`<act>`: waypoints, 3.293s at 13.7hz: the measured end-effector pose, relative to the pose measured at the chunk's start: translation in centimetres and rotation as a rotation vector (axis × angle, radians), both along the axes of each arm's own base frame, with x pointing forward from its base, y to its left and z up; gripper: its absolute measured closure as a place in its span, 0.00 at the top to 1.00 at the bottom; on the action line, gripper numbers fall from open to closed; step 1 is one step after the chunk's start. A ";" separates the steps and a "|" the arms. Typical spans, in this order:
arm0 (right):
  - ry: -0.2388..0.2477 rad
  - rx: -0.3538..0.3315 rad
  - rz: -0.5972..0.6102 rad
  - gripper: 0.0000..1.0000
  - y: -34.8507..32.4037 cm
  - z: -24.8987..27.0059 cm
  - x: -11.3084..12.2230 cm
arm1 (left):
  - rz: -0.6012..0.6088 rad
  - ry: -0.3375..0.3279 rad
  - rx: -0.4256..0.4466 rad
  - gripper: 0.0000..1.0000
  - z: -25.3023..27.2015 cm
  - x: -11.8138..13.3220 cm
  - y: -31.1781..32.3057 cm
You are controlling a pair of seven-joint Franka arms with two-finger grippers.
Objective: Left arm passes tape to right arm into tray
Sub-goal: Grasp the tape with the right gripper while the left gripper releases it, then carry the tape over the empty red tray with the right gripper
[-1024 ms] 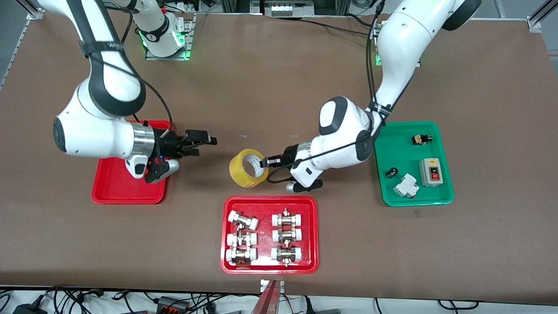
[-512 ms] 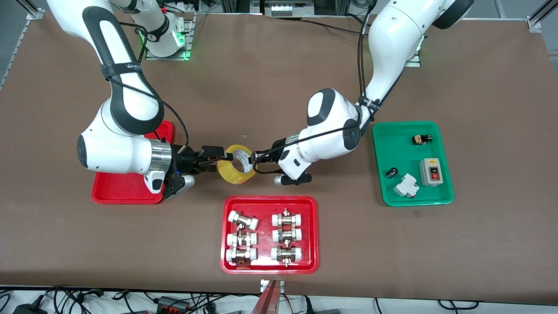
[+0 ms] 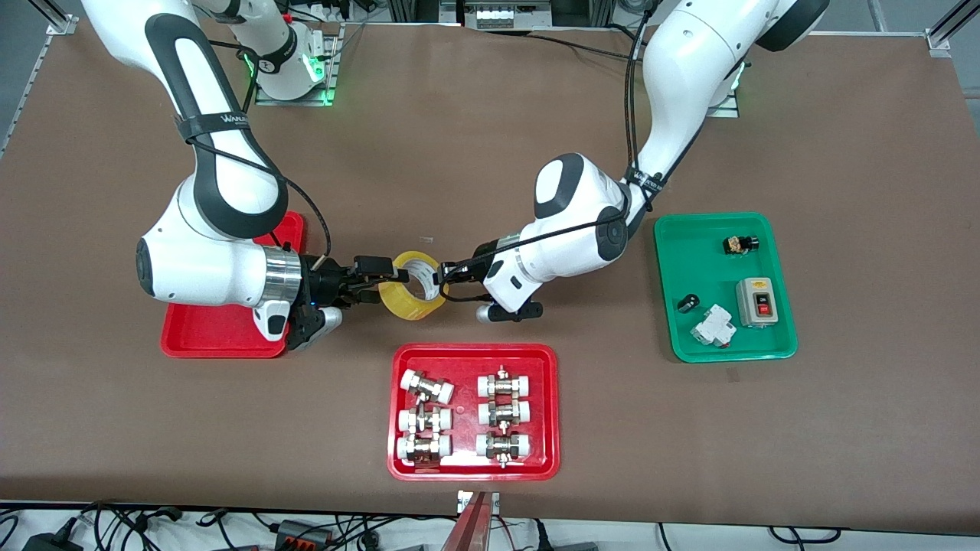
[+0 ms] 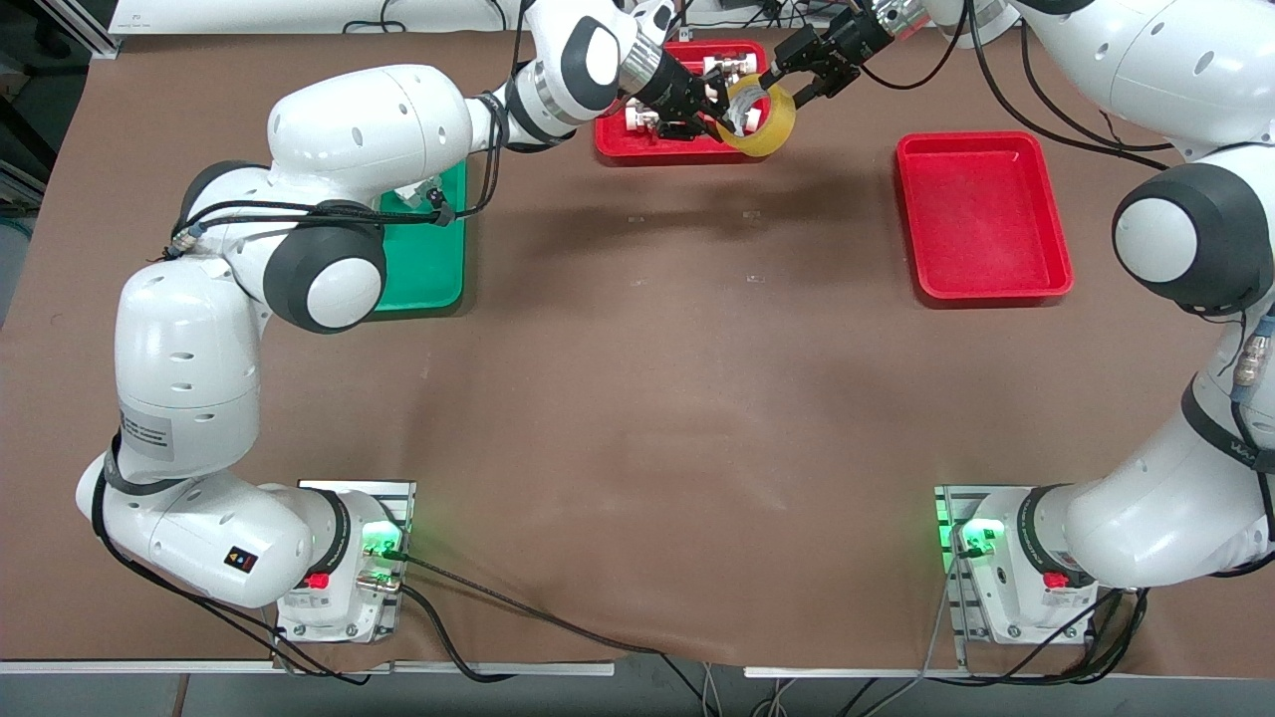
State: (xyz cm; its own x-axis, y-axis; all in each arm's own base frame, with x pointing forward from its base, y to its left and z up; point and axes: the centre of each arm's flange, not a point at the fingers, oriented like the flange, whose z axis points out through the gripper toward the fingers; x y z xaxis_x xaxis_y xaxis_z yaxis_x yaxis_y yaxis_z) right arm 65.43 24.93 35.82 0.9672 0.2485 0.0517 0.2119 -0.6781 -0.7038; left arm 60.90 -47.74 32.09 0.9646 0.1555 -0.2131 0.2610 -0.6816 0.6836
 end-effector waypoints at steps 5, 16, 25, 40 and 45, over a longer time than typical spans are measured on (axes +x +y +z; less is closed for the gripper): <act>-0.002 0.000 0.003 0.54 -0.1 -0.2 0.1 | 0.001 0.001 0.002 0.21 -0.2 0.0 0.0; -0.021 0.004 0.035 0.54 0.4 -0.6 -0.1 | 0.055 -0.093 0.026 0.86 1.6 4.6 5.8; 0.059 -0.004 -0.091 0.54 -12.4 -1.9 2.4 | -0.287 -0.056 0.592 1.00 12.0 7.7 33.8; 0.393 0.118 -0.320 0.54 -42.9 -15.1 -4.5 | -0.376 -0.003 0.834 1.00 24.9 -4.7 38.9; 0.389 0.145 -0.289 0.54 -43.2 -17.8 -5.2 | -0.343 -0.001 0.849 1.00 25.3 -3.8 40.7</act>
State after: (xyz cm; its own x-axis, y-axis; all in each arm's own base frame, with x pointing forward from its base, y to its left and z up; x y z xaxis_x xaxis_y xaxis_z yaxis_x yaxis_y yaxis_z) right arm 60.28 -18.26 18.00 0.9499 -0.0150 -0.3123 -0.2667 -0.5599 -0.7845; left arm 57.13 -7.07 57.34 0.9870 -0.0354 -0.1569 -0.0488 -0.9954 -0.0823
